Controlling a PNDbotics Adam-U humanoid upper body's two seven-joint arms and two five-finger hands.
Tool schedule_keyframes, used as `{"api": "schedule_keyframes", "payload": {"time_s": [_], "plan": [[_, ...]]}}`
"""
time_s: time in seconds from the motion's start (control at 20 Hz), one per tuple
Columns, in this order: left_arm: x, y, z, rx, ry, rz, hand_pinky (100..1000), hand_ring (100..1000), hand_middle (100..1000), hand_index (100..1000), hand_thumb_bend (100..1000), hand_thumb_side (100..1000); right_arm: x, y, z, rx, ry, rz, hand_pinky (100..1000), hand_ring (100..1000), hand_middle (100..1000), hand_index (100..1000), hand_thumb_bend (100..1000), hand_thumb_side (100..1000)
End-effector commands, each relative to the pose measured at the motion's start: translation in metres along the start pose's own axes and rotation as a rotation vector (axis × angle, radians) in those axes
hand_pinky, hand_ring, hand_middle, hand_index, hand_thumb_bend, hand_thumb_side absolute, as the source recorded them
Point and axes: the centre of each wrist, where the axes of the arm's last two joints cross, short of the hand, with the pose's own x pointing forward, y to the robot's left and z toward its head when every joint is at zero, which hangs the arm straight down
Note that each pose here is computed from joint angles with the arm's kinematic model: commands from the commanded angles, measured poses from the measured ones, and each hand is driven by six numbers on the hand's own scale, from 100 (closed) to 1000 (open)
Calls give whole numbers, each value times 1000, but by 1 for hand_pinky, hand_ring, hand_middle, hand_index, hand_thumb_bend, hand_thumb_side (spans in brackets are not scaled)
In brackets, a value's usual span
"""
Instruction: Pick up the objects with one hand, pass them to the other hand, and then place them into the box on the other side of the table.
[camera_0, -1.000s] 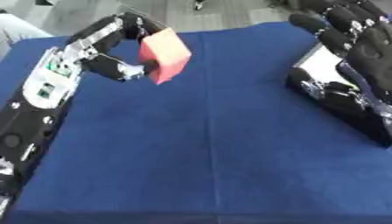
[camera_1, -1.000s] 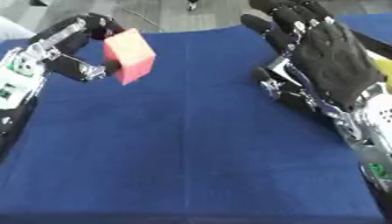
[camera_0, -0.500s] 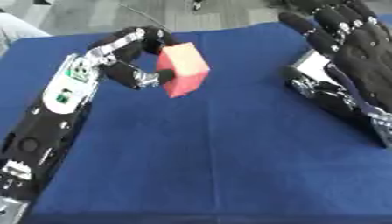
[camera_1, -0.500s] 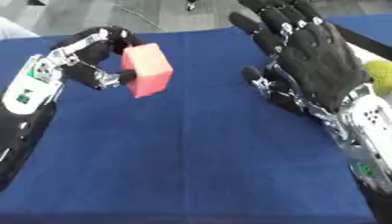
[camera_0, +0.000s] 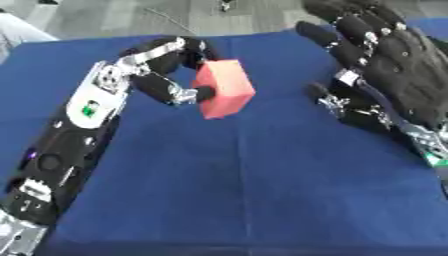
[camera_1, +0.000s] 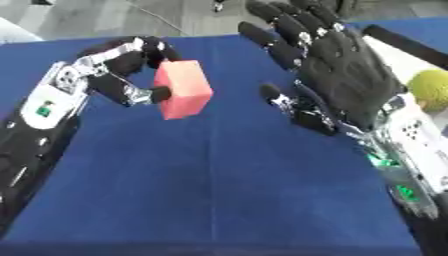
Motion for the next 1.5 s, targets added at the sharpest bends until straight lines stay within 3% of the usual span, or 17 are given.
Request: {"api": "schedule_keyframes", "payload": {"time_s": [0.05, 0.6, 1.5], "plan": [[9, 10, -4, -9, -19, -26, 545, 396, 364, 483, 100, 280, 1, -9, -5, -17, -33, -8, 947, 907, 975, 971, 377, 100], [16, 8, -16, -39, -61, 22, 545, 396, 365, 484, 100, 288, 9, -6, -9, 29, -67, -81, 928, 911, 968, 988, 405, 100], [22, 4, -31, -67, -108, 108, 545, 397, 367, 484, 100, 355, 13, -5, -11, 52, -80, -138, 911, 907, 965, 1000, 332, 100]]}}
